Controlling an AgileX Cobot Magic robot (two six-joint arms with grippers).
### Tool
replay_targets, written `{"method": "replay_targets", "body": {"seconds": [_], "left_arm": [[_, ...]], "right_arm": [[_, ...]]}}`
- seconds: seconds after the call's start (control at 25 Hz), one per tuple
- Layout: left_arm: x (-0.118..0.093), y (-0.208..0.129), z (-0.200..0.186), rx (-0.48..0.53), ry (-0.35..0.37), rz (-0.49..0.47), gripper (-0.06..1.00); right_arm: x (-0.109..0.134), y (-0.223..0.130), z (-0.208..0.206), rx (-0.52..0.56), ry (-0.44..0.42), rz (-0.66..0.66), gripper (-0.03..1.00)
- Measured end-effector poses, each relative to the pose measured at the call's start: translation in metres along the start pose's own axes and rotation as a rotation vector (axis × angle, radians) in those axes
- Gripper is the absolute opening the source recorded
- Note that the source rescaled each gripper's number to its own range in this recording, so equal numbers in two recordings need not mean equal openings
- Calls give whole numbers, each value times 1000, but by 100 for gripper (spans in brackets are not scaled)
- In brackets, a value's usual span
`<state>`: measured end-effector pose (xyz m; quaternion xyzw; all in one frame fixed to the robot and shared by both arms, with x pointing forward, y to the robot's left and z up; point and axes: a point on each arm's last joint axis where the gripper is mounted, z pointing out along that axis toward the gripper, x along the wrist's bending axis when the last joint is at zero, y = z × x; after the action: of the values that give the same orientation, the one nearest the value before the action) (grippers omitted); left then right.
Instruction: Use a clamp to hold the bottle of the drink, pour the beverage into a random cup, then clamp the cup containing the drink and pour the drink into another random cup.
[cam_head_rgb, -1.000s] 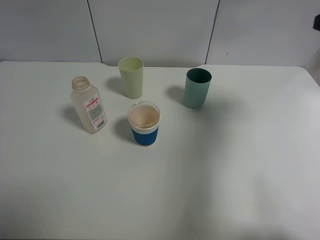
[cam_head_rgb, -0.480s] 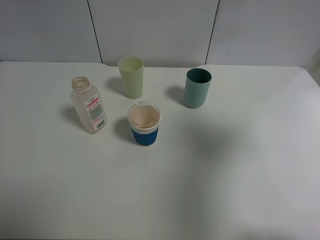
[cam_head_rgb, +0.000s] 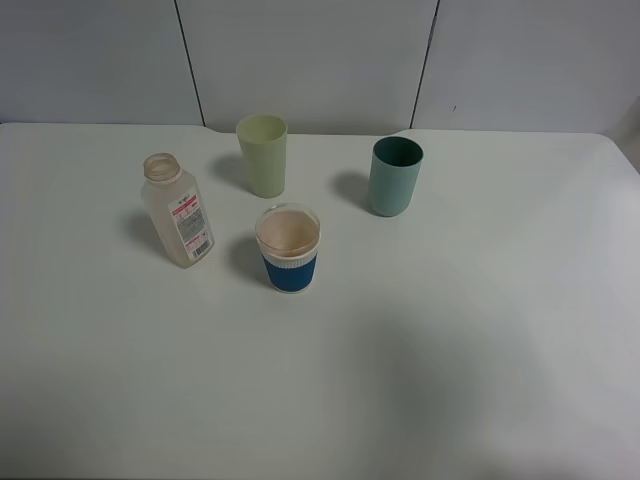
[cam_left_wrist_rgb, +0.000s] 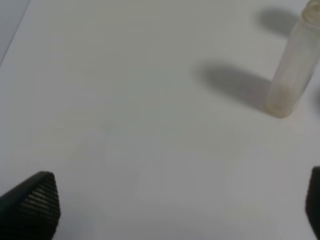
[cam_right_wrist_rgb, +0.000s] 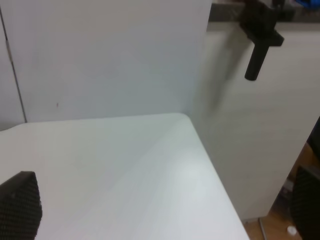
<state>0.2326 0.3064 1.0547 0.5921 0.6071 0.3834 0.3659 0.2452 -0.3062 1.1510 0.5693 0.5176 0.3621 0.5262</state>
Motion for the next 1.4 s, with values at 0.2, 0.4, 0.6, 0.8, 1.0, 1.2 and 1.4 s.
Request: {"method": "replay_targets", "body": {"seconds": [0.2, 0.4, 0.6, 0.8, 1.0, 1.2, 1.4], "left_arm": [[0, 0, 0, 0, 0, 0, 100], [0, 0, 0, 0, 0, 0, 100], [0, 0, 0, 0, 0, 0, 100], [0, 0, 0, 0, 0, 0, 100], [0, 0, 0, 0, 0, 0, 100], [0, 0, 0, 0, 0, 0, 100], [0, 0, 0, 0, 0, 0, 100]], "right_arm": [[1, -19, -30, 5, 9, 21, 100], [1, -35, -48, 7, 6, 25, 100], [9, -58, -30, 123, 55, 40, 100], [18, -93, 0, 264, 101, 47, 100], [19, -97, 3, 276, 118, 37, 100], [16, -97, 4, 275, 123, 34, 100], [16, -97, 4, 275, 124, 36, 100]]}}
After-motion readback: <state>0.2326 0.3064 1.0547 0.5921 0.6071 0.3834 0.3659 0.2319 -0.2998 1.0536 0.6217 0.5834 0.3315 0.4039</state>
